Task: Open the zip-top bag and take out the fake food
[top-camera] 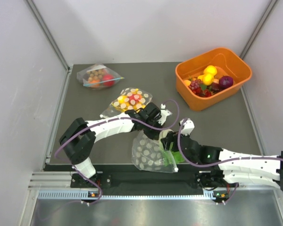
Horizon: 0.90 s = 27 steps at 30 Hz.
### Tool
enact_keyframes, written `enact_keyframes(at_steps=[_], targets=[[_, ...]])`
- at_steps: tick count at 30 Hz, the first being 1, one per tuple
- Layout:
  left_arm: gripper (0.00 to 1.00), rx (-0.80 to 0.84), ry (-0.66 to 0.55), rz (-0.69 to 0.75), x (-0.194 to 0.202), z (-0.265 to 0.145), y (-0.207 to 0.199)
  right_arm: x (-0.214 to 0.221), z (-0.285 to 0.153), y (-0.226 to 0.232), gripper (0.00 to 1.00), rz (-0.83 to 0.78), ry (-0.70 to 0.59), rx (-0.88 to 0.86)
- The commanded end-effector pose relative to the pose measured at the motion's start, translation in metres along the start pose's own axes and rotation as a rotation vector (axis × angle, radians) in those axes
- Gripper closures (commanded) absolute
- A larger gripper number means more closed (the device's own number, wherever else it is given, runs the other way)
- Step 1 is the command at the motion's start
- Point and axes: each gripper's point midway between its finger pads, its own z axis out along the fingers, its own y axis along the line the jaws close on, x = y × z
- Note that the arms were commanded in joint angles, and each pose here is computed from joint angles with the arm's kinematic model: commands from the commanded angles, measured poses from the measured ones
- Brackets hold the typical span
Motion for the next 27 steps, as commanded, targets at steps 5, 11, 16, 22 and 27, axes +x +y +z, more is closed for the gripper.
enact_keyframes(at_steps=[5, 11, 16, 22, 27], targets=[[1.00, 0.057, -0.034, 0.044, -0.012, -0.004, -0.017, -0.023, 0.011, 0.022, 0.23, 0.017, -0.063, -0.003], [1.00, 0.063, -0.040, 0.059, -0.013, -0.006, -0.020, -0.008, 0.021, -0.003, 0.39, -0.037, -0.030, 0.145], [1.00, 0.059, -0.042, 0.060, -0.014, -0.006, -0.020, 0.002, 0.023, -0.015, 0.80, -0.063, -0.005, 0.214], [1.00, 0.015, -0.036, 0.043, -0.012, -0.005, -0.012, -0.013, 0.009, -0.035, 1.00, -0.009, -0.070, 0.287], [1.00, -0.055, -0.023, 0.022, -0.011, -0.003, 0.000, -0.032, -0.020, -0.054, 1.00, 0.097, -0.162, 0.276]])
